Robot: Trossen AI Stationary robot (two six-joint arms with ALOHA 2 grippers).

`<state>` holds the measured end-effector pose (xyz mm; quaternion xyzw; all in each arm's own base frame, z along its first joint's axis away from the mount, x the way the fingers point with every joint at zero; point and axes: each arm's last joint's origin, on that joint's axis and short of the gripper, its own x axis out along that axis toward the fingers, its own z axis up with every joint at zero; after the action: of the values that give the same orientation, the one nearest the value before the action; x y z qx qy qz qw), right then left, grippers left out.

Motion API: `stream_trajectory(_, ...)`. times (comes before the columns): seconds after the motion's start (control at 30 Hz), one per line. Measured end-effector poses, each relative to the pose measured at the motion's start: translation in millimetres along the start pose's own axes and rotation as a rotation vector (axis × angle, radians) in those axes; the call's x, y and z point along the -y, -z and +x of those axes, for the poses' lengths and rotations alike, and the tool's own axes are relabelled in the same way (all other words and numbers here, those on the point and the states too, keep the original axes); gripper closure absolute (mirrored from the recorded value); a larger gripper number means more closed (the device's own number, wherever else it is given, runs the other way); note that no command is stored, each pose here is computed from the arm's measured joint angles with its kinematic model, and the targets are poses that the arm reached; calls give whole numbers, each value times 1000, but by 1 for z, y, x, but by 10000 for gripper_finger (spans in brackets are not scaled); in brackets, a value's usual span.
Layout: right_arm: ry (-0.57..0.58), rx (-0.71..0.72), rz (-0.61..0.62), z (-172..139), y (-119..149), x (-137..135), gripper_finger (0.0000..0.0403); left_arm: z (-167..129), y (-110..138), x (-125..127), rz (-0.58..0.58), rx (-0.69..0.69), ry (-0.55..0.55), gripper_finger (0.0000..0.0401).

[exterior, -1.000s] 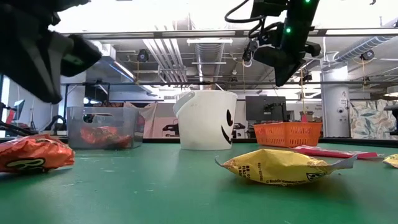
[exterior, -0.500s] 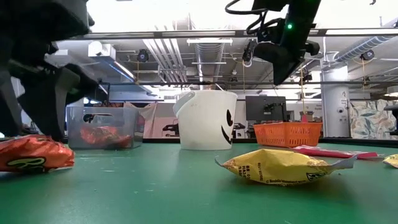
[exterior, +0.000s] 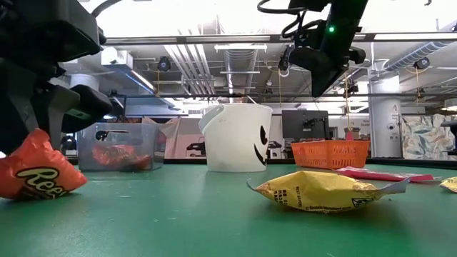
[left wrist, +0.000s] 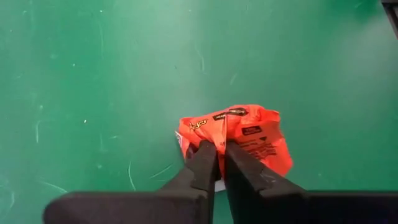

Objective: Sort candy by brand, put in halloween buckets
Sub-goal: Put the orange chocolate into the black bin

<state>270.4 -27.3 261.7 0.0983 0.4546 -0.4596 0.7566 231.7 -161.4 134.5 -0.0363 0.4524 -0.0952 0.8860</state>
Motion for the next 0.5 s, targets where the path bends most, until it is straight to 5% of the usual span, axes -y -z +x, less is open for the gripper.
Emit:
stream_trajectory(0.23, 0, 0, 0, 0, 0, 0, 362, -17, -10, 1, 80, -56, -53, 399)
stream_trajectory(0.5, -2, 2, 2, 0, 0, 0, 362, -96, -50, -16, 147, -165, -446, 401)
